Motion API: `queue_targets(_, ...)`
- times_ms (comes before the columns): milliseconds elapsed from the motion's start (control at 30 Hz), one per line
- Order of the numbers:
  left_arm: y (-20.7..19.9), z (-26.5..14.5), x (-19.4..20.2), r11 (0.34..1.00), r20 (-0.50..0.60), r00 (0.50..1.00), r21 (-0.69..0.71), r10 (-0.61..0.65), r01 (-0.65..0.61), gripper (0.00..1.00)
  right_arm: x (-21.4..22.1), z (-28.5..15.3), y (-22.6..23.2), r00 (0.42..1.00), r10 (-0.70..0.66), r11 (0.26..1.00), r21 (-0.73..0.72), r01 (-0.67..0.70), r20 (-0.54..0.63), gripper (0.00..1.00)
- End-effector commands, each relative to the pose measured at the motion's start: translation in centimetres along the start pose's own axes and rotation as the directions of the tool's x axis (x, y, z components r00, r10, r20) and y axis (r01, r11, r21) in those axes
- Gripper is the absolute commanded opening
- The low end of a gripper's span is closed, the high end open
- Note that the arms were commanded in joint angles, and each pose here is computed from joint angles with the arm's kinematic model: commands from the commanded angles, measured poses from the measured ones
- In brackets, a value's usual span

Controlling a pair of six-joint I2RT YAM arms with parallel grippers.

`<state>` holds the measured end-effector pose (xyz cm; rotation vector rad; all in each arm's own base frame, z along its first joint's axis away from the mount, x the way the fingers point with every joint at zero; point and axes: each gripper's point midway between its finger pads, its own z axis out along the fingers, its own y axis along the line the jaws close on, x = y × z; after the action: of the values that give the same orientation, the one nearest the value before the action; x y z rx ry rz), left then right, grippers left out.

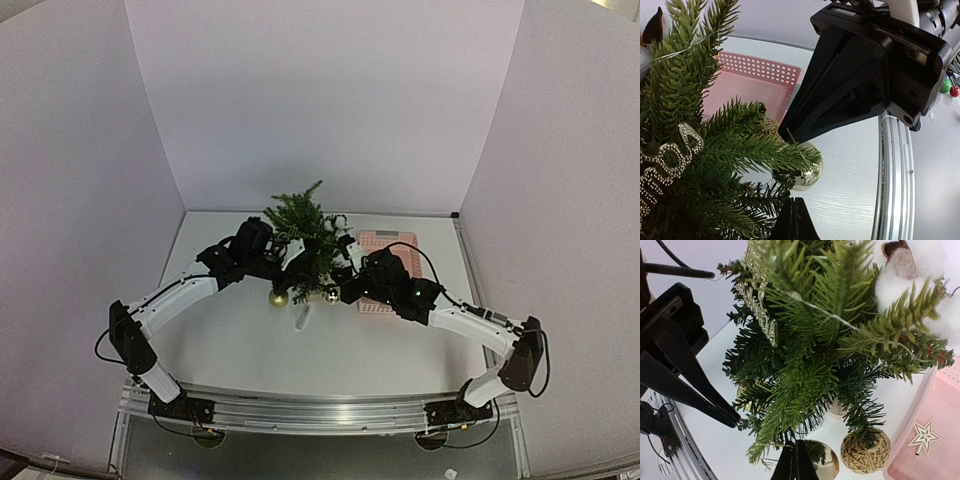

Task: Decorate the small christmas tree

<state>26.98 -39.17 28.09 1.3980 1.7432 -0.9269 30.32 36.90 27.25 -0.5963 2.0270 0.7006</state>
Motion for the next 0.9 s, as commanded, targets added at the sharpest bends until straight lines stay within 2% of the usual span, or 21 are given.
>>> queue_targets(0,-0.4,-1.8,-1.2,0.998,0.03,0.998,-0.027,0.058,-0.058,0.0,-1.3,-0.2,-0.1,0.999,0.0,1.0,0.008,0.0,0.041,0.0)
queue_targets(200,-1.1,-1.7,-2.2,0.998,0.075,0.995,0.017,0.062,-0.064,0.01,-1.7,0.2,0.7,0.999,-0.001,1.0,-0.027,0.002,0.039,0.0)
queue_targets(467,-1.8,-1.4,-1.5,0.997,0.075,0.996,0.066,0.045,-0.05,0.3,-2.5,0.8,1.4,0.998,-0.001,0.998,-0.059,0.005,0.064,0.0)
queue_targets(667,-1.9,-0.8,-0.4,0.995,0.074,0.996,0.075,0.055,-0.061,0.48,-2.8,0.3,1.6,0.997,0.018,0.997,-0.075,-0.012,0.078,0.0)
queue_targets(867,-1.1,-0.4,-2.1,0.996,0.158,0.986,0.049,0.061,-0.07,0.43,-2.8,0.3,1.8,0.996,0.032,0.996,-0.091,-0.024,0.084,0.0)
